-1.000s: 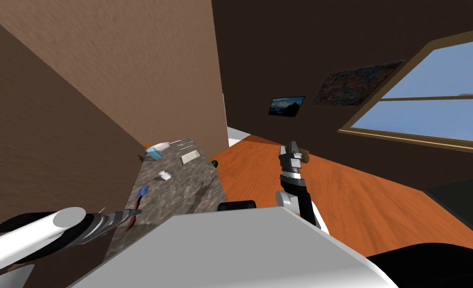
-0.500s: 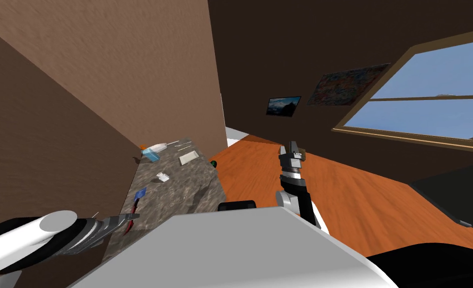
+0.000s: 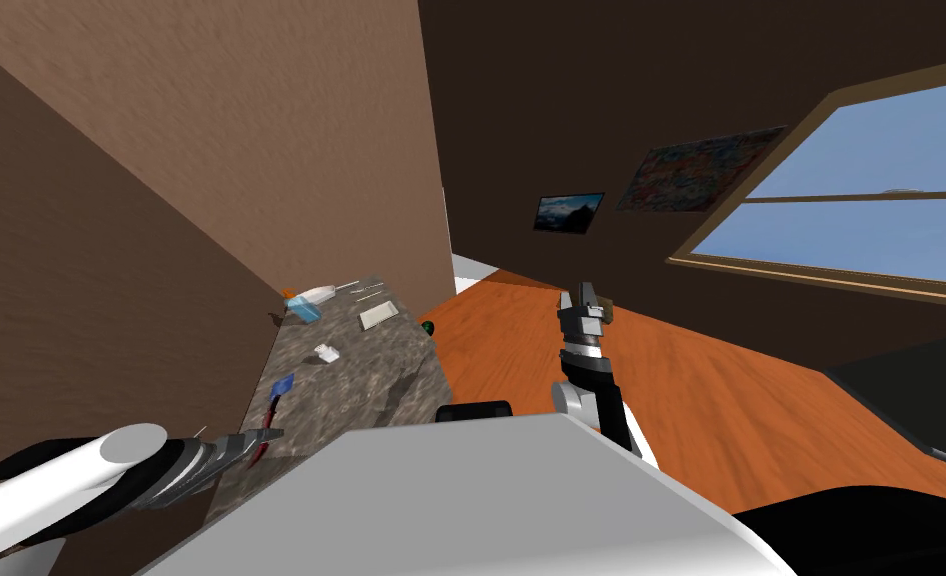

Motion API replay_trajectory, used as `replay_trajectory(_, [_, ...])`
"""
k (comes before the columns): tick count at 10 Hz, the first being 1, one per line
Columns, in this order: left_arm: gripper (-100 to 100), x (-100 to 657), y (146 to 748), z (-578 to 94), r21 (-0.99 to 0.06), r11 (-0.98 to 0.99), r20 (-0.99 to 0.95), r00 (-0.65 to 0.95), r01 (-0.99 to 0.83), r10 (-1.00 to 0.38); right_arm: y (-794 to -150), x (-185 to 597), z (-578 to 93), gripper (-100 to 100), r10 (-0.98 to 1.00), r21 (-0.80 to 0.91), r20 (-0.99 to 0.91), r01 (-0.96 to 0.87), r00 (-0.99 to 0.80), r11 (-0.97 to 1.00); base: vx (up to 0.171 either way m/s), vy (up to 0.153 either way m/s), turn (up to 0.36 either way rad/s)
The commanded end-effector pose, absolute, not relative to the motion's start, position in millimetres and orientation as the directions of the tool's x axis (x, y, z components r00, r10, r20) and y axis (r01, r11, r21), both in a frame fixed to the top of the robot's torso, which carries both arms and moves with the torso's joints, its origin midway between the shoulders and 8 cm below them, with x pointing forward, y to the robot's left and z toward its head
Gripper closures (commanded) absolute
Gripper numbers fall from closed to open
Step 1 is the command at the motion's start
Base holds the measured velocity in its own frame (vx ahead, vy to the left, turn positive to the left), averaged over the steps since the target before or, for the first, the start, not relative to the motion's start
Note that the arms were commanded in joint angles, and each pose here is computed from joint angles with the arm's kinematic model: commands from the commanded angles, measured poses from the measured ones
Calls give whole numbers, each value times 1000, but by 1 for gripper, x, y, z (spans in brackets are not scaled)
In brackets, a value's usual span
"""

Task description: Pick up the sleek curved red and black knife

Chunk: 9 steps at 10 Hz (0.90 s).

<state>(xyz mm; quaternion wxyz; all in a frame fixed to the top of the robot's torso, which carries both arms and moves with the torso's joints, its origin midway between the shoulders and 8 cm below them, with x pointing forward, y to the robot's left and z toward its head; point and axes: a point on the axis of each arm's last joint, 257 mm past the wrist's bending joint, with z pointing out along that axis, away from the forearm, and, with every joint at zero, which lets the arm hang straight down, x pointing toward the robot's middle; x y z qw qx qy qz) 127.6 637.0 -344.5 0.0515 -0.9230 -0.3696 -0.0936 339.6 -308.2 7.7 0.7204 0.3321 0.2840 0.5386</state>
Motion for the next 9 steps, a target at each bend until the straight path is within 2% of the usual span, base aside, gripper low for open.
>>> replay_trajectory(1, [100,128,637,-344,-26,-721,211,709,692,673,-308,340,8,0,965,784,-52,-587,259,199,0,0,0])
replay_trajectory(5, [100,128,636,-345,-25,-722,210,710,692,673,-308,340,8,0,965,784,-52,-587,259,199,1,-1,-1])
replay_trajectory(6, [0,128,636,-345,-24,-722,210,710,691,673,-308,340,8,0,965,784,-52,-587,259,199,0,0,0])
replay_trajectory(7, [100,129,637,-334,-26,-718,210,706,695,676,-308,340,8,0,965,784,-52,-587,259,199,-2,10,-31])
replay_trajectory(9, [100,129,637,-333,-26,-719,212,707,694,675,-308,340,8,0,965,784,-52,-587,259,199,-8,9,-27])
